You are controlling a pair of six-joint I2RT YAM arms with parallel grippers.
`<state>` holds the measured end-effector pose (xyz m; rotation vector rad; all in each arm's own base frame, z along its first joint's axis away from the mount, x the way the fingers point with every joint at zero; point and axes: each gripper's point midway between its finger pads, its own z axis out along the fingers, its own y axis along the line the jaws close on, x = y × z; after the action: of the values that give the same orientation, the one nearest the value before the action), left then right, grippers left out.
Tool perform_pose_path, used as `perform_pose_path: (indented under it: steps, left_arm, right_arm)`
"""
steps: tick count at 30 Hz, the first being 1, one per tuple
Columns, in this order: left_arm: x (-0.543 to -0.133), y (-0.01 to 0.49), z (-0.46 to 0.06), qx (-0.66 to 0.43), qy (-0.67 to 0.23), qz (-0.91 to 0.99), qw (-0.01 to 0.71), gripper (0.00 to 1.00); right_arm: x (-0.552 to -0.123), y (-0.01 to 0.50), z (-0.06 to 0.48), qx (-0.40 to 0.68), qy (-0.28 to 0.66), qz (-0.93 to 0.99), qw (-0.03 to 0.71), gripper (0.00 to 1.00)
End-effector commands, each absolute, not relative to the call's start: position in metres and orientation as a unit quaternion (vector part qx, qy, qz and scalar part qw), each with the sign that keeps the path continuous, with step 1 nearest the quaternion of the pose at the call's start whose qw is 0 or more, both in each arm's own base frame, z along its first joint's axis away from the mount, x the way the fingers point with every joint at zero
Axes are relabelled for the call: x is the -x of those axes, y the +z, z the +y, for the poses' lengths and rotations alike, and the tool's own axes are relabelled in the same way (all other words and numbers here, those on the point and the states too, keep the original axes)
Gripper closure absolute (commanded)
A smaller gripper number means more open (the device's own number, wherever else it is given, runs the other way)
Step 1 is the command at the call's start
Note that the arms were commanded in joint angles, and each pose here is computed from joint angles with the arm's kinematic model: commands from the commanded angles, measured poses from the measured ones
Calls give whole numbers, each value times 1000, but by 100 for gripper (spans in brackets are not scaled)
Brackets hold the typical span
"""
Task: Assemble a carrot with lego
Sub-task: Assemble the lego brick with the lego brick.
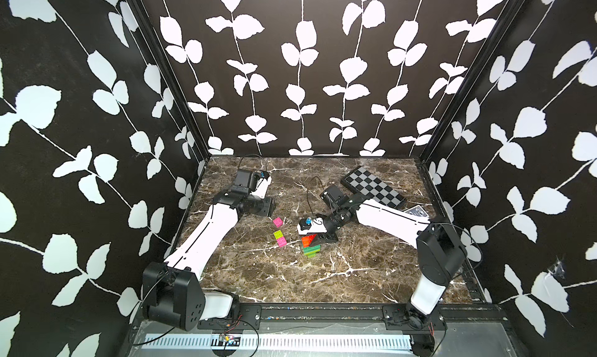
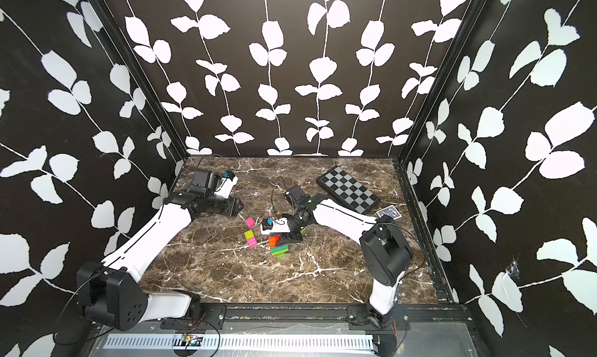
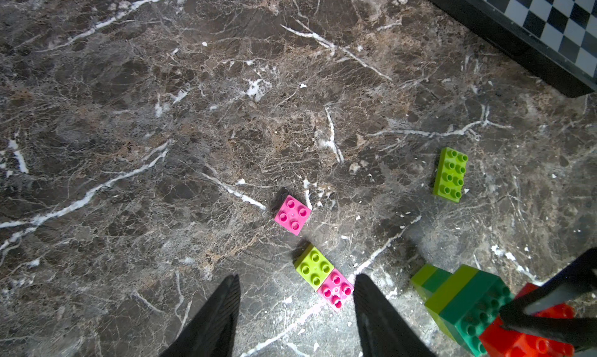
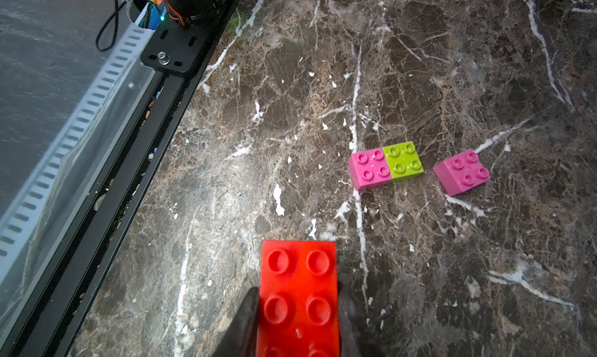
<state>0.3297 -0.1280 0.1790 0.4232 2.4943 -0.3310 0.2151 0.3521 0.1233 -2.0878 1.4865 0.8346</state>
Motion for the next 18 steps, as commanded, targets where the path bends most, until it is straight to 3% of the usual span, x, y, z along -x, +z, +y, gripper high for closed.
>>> perform_pose_path:
  steps: [1,18]
  left_arm:
    - [-332,185,-130,-164,-133,930,299,41]
    - [-331,183,-135,-168,-144,930,294,42]
  right_arm:
    - [-213,130,358,759,315,527,218,78]
    - [-214,117,356,756,323,536,193,79]
